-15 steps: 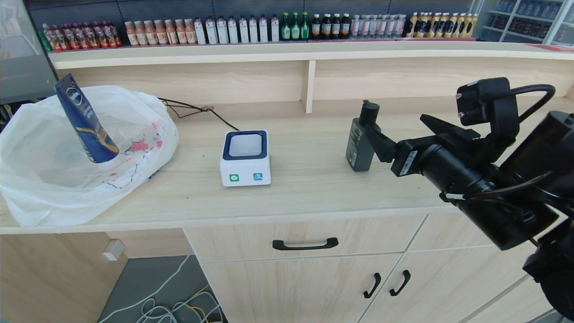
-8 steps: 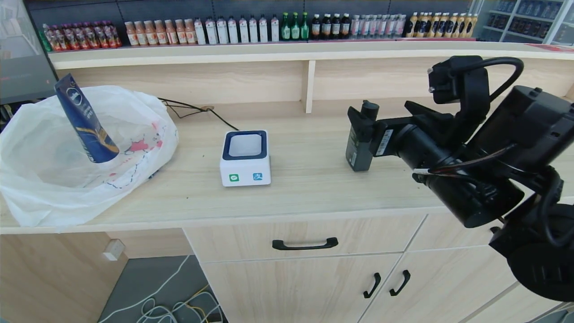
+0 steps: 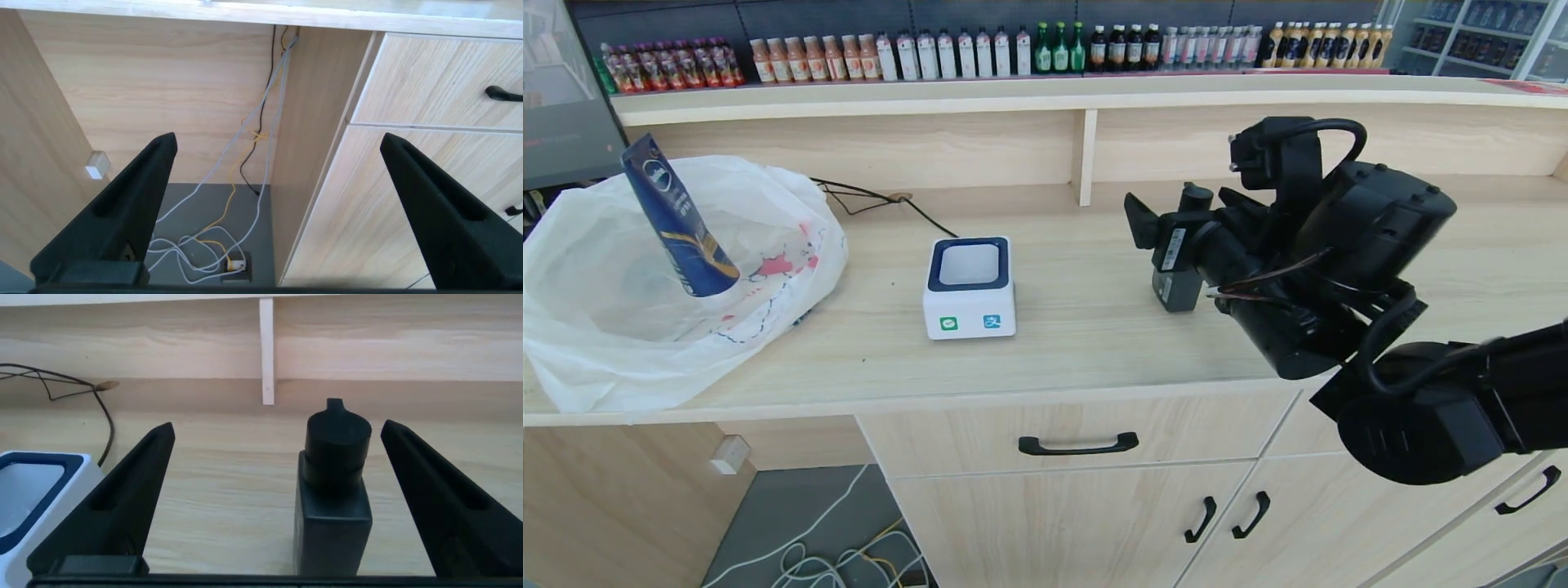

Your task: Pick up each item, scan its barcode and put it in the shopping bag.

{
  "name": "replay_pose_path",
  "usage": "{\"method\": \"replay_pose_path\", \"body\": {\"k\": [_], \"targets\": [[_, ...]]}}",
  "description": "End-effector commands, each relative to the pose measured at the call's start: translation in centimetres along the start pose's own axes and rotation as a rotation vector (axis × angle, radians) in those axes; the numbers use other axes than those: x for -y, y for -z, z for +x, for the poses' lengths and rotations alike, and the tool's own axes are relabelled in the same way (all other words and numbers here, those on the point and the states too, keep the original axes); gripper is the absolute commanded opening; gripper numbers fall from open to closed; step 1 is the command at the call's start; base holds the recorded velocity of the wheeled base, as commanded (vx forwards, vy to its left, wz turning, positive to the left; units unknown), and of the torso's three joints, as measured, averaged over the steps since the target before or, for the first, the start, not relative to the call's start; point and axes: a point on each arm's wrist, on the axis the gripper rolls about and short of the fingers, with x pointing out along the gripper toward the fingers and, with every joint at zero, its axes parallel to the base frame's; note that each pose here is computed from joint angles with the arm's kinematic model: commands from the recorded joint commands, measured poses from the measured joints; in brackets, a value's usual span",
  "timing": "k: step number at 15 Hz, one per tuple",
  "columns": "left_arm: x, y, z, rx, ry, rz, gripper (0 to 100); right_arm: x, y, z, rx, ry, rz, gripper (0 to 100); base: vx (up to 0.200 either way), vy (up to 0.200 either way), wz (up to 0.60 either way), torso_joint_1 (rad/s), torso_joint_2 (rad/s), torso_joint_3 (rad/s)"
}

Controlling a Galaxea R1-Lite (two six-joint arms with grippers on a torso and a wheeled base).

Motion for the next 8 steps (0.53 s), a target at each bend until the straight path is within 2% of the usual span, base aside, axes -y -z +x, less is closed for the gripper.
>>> {"method": "replay_pose_path", "body": {"k": [1, 8], "targets": [[0.0, 0.0, 0.0, 0.0, 0.0, 0.0, 100, 0.0, 1.3, 0.6, -0.025, 0.007, -0.011, 100, 0.0, 0.0, 0.0, 0.0, 0.0, 0.0], [0.0, 0.0, 0.0, 0.0, 0.002, 0.0, 100, 0.7, 2.9, 1.4, -0.059, 0.029, 0.009, 100, 0.0, 0.0, 0.0, 0.0, 0.0, 0.0]]}}
